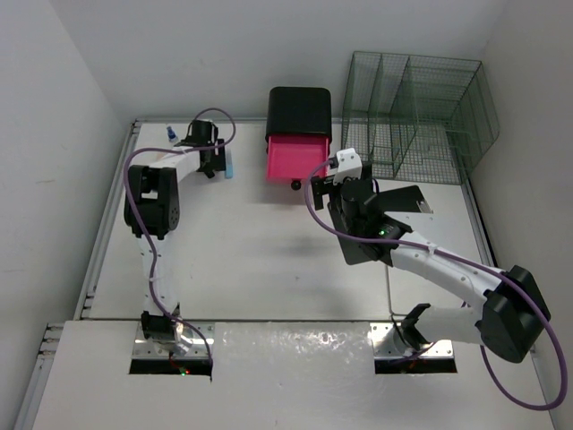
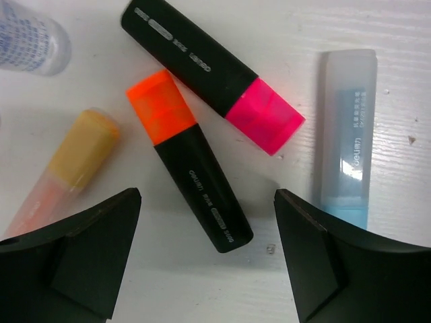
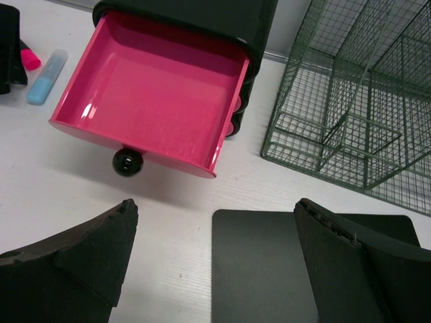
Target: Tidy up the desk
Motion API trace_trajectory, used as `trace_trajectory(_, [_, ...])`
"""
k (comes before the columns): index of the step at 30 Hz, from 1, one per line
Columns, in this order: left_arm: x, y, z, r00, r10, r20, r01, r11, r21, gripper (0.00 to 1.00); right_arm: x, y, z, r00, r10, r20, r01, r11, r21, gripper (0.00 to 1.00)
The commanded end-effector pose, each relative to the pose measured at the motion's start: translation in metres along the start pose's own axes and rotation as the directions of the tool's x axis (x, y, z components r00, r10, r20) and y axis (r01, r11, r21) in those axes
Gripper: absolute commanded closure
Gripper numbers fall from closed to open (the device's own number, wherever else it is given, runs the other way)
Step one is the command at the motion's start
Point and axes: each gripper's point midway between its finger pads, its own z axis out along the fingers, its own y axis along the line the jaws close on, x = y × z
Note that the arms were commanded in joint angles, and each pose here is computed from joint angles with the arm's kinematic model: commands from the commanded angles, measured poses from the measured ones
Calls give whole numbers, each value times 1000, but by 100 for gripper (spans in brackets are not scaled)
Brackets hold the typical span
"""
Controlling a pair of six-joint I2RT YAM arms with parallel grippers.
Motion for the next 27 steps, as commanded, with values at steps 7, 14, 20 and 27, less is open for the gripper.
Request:
trace_trajectory(7, [3, -6, 16, 998, -47, -45, 50, 997, 62, 42, -16, -6, -3, 998, 11, 58, -12, 1000, 19, 5])
trace_trajectory(14, [22, 5, 12, 988, -92, -122, 105, 989, 105, 69, -19, -8, -6, 996, 28, 79, -30, 999, 20, 5])
trace_trajectory(20, [34, 4, -10, 985, -83, -149, 106, 983, 151, 93, -20, -8, -6, 996, 24, 80, -26, 999, 20, 5])
trace_trajectory(27, [24, 8, -48, 994, -46, -98, 64, 980, 190, 100, -21, -10, -6, 996, 20, 82, -22, 999, 27, 5])
